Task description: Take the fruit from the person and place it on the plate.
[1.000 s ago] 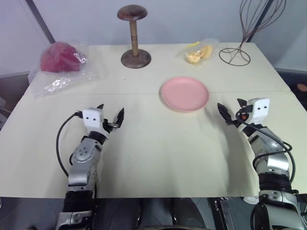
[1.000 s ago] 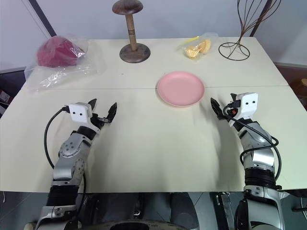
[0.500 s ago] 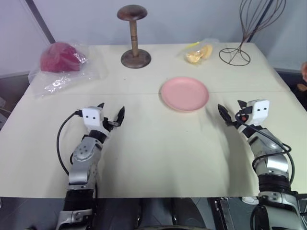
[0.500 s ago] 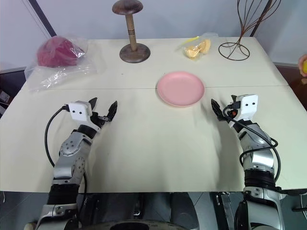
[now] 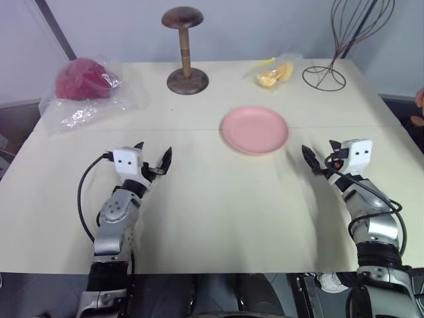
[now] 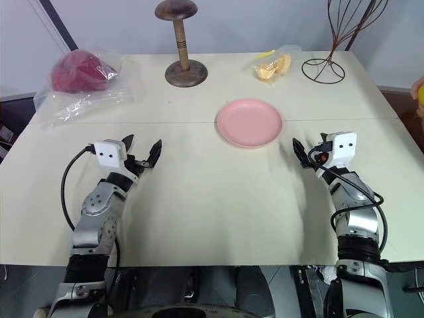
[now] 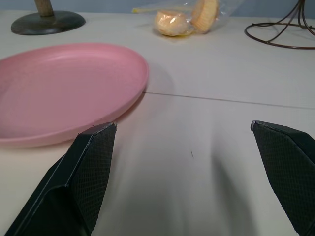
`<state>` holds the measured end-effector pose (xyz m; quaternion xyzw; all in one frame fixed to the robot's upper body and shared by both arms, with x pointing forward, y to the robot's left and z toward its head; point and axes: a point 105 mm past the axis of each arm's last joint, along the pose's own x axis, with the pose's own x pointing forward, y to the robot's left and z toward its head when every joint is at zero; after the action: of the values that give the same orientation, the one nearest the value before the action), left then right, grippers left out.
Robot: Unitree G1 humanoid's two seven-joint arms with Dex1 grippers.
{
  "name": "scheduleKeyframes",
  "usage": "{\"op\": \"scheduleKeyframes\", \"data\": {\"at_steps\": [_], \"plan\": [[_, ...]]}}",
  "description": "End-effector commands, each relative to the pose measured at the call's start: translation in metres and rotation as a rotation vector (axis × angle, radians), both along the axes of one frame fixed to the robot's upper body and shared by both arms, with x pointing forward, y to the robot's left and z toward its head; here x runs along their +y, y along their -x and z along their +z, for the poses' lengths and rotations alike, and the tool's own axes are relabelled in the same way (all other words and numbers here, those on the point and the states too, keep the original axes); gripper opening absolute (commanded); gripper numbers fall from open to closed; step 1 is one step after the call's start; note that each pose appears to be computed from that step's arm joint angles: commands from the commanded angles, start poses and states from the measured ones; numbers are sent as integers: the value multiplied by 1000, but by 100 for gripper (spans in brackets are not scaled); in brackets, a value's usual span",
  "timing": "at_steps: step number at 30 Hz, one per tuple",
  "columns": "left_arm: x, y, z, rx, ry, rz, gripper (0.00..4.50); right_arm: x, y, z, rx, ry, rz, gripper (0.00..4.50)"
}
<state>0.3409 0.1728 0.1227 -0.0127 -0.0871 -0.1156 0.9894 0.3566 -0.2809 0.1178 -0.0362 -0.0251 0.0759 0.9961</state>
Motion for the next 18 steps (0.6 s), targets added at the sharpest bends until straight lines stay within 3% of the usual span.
{"op": "scheduleKeyframes", "data": {"at_steps": [1, 18], "plan": [[1, 1, 16, -64, -17, 0, 448, 3, 1, 18, -65, 19, 8, 450], [3, -3, 15, -59, -28, 10, 448, 4, -1, 19, -68, 27, 2, 450]]}}
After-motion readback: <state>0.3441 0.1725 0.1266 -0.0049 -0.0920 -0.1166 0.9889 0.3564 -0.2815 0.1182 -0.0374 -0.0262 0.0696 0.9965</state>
